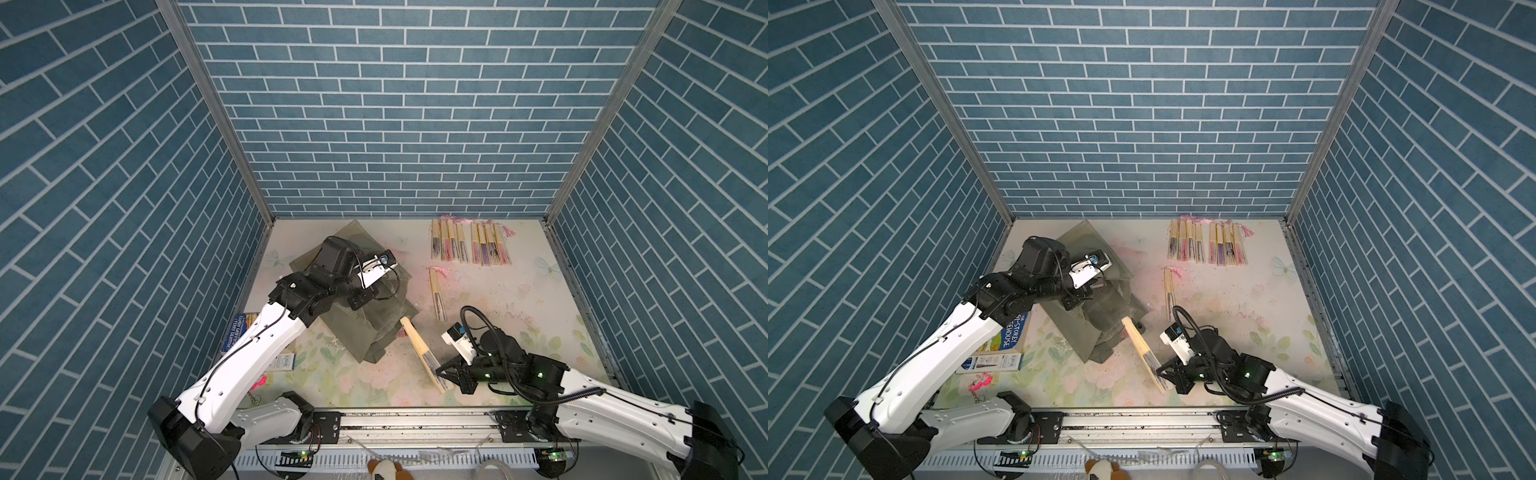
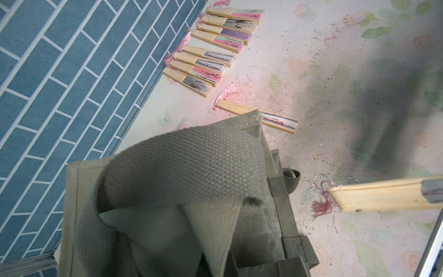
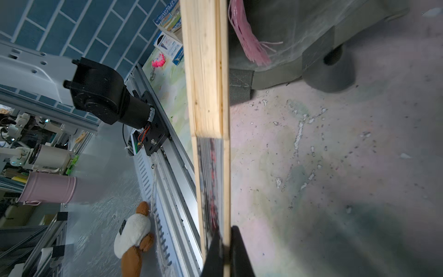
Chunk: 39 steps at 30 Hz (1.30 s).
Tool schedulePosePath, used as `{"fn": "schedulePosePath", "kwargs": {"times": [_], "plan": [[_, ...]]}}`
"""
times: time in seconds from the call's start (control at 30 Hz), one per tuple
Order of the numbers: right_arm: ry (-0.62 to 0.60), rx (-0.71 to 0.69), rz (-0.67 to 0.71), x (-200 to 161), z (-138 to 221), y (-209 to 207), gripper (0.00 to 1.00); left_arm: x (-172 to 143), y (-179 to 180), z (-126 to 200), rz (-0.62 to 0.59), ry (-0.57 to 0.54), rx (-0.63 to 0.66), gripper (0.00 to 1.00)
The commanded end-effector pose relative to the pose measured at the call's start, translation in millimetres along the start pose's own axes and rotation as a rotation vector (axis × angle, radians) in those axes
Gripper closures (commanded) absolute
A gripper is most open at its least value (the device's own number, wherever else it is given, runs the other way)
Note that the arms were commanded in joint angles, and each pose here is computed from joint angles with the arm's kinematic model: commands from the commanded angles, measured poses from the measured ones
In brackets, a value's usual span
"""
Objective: Take out the folding fans from the tote bags
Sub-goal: Pick up the folding fan from the canvas bag, then place the folding fan at the center of the board.
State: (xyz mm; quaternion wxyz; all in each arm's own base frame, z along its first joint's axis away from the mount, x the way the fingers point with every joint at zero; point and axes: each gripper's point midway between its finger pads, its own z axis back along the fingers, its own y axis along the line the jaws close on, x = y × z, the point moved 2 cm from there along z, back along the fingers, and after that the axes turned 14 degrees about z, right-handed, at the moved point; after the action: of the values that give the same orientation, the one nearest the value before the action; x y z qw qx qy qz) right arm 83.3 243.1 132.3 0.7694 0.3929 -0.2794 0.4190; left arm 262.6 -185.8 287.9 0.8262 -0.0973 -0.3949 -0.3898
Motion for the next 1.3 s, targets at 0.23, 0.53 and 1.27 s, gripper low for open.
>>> {"fn": "schedulePosePath", "kwargs": {"times": [0.23, 0.53, 1.27], "plan": [[-0.194, -0.470, -0.040, 37, 56, -67, 1.00, 0, -3, 0, -0.014, -0.006, -0.009, 1.00], [-0.014, -0.698, -0.152, 84, 49, -153, 1.00, -1, -3, 1, -0.018, -0.006, -0.004, 1.00], [0.228, -0.543, -0.496, 41, -35, -261, 1.00, -2, -2, 1, -0.024, -0.004, 0.002, 1.00]]}}
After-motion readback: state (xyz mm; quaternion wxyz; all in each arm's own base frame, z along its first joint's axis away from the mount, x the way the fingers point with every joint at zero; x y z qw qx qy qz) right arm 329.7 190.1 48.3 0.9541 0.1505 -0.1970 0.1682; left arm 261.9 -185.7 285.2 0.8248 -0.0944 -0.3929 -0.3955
